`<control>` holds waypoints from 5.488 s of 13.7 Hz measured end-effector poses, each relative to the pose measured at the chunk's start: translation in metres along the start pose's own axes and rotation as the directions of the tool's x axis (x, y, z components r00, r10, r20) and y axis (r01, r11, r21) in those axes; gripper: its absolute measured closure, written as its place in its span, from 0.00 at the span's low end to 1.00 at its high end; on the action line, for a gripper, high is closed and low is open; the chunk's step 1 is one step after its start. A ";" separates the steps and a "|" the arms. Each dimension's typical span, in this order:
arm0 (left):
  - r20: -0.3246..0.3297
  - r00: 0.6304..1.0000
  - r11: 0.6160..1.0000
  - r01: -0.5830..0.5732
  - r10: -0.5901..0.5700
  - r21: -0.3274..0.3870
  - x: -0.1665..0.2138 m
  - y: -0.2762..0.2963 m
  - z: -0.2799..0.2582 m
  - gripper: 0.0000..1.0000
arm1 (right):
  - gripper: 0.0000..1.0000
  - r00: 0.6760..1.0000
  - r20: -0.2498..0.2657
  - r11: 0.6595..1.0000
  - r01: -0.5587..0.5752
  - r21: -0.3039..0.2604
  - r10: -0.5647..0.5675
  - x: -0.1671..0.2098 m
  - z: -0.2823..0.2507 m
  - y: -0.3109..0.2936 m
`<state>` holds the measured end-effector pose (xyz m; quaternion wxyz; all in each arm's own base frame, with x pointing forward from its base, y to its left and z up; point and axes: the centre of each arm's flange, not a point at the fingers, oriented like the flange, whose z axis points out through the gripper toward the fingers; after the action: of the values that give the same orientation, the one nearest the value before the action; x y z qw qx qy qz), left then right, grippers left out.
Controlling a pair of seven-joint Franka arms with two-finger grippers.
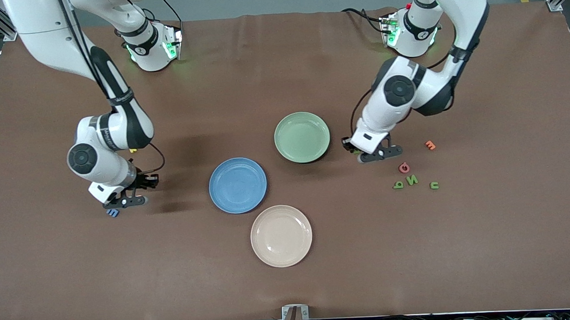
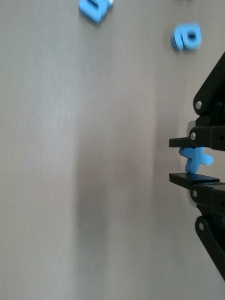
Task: Sort letters by color into matching plates
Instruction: 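Carry the x to the blue plate while the left gripper carries u to green, then open both grippers over the plates and move back to the letters, then grasp the blue a with the right gripper while the left gripper grasps a green letter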
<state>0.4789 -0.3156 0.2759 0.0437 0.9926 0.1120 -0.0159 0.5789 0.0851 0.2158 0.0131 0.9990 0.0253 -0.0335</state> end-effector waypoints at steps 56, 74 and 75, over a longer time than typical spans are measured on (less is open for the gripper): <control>0.008 0.976 0.975 -0.218 0.218 0.054 0.213 -0.268 0.071 0.03 | 0.03 0.996 -0.042 0.997 0.077 0.004 -0.077 -0.038 0.026 0.141; 0.017 0.964 0.959 -0.267 0.267 0.094 0.202 -0.269 0.070 0.38 | 0.73 0.997 -0.042 0.998 0.070 0.001 -0.070 -0.038 0.048 0.146; 0.015 0.964 0.959 -0.267 0.267 0.093 0.202 -0.268 0.070 0.43 | 0.73 0.997 -0.042 0.998 0.070 0.001 -0.070 -0.038 0.048 0.146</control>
<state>0.6145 -0.0169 0.1756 -0.0014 0.9996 -0.0239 -0.0162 0.5458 -0.0637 0.1745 0.0103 0.9980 0.0607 -0.0129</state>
